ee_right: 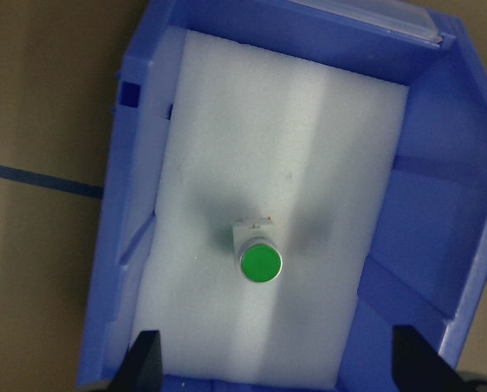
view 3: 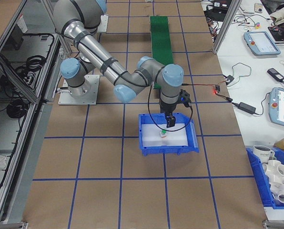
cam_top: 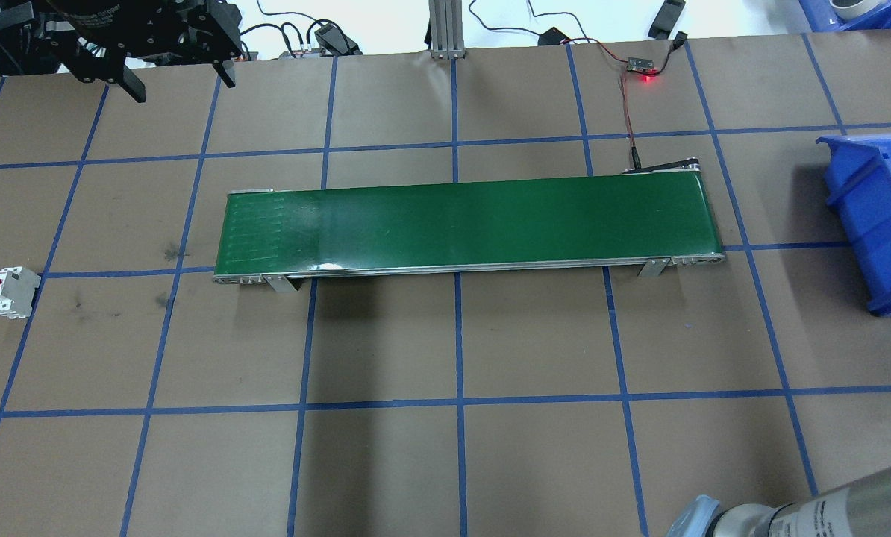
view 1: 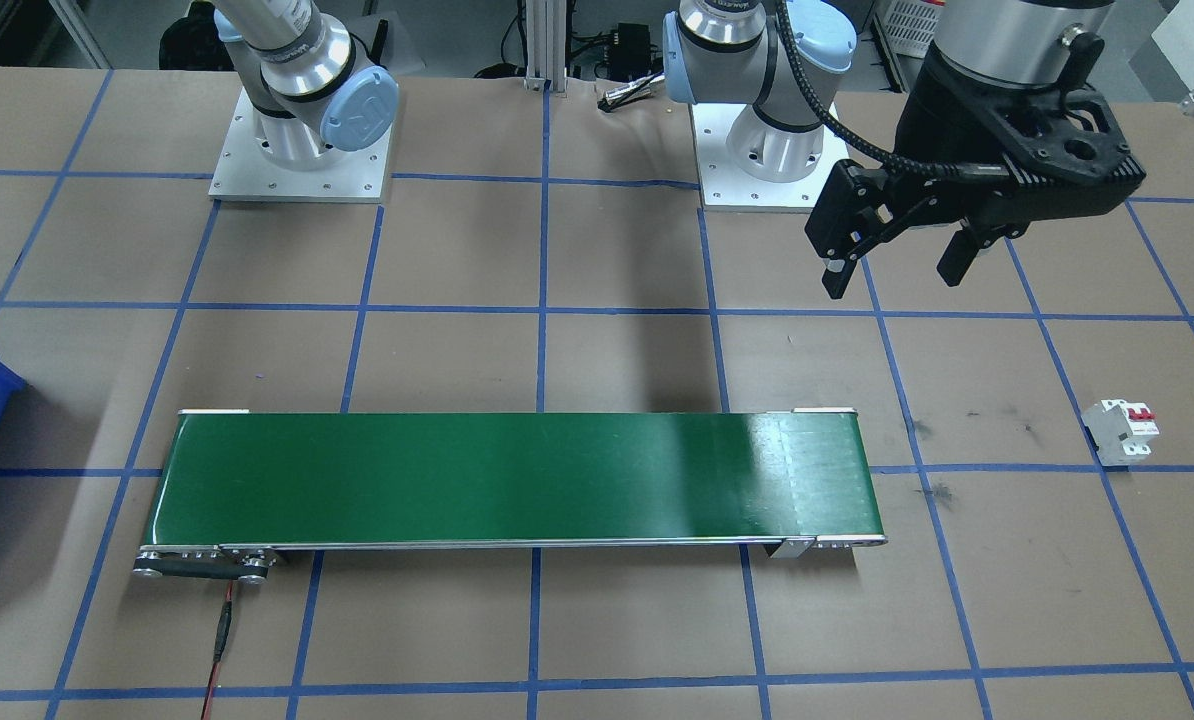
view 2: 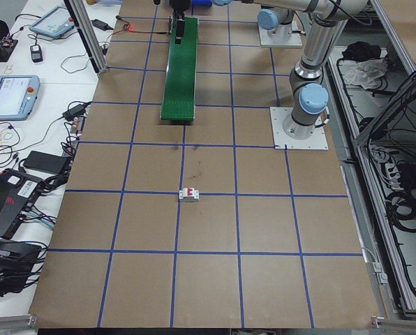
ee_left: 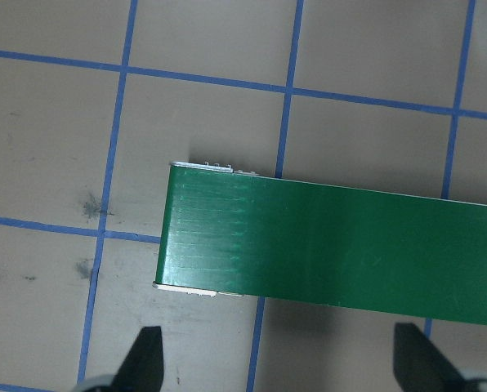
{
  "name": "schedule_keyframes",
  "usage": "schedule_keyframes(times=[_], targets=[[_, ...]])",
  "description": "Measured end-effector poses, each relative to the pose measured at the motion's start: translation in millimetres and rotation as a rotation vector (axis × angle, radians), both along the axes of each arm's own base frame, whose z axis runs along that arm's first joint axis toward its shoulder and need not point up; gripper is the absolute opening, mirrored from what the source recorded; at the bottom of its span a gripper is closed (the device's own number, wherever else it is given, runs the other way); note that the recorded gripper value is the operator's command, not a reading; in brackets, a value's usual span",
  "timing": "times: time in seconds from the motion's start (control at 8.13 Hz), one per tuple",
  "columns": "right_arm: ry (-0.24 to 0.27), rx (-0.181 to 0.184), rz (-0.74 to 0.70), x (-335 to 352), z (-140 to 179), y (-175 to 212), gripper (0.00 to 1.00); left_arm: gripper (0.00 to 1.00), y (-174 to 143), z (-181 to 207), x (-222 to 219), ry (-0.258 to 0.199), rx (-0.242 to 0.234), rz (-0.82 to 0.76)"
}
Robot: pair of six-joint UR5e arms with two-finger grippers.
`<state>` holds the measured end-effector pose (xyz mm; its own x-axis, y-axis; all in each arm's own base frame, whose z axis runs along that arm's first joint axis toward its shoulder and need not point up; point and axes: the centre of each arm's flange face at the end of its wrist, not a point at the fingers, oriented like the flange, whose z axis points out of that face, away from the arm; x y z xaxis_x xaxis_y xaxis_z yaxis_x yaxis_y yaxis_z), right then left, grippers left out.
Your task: Move button from left to right
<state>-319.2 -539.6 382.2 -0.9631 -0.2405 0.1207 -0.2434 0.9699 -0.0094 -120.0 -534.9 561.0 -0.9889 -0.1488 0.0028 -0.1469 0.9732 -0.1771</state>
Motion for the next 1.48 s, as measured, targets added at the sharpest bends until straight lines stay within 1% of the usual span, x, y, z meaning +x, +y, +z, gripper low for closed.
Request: schedule_keyframes(times=[0.12, 0.25, 0.49, 0.61, 0.86, 0.98, 1.11, 1.23, 1.48], targets=[[0.014, -0.025, -0.012, 33, 33, 1, 1.0, 1.0, 0, 0, 0, 0.0, 0.0, 0.0], [0.01, -0.043, -0.055, 77, 61, 1, 1.0, 1.0, 0, 0, 0, -0.001, 0.0, 0.0], [-0.013, -0.07, -0.152, 191, 103, 1, 1.0, 1.0, 0, 0, 0, -0.001, 0.0, 0.0], [-0.023, -0.084, -0.199, 252, 116, 2, 1.0, 1.0, 0, 0, 0, -0.001, 0.0, 0.0], [-0.061, -0.114, -0.254, 370, 129, 13, 1.0, 1.0, 0, 0, 0, -0.001, 0.0, 0.0], [-0.087, -0.12, -0.249, 424, 129, 20, 1.0, 1.0, 0, 0, 0, -0.001, 0.0, 0.0], [-0.104, -0.12, -0.239, 459, 128, 27, 1.0, 1.0, 0, 0, 0, -0.001, 0.0, 0.0], [-0.112, -0.119, -0.229, 475, 128, 31, 1.0, 1.0, 0, 0, 0, -0.001, -0.001, 0.0], [-0.118, -0.118, -0.219, 484, 128, 33, 1.0, 1.0, 1, 1, 0, -0.001, -0.001, 0.0]])
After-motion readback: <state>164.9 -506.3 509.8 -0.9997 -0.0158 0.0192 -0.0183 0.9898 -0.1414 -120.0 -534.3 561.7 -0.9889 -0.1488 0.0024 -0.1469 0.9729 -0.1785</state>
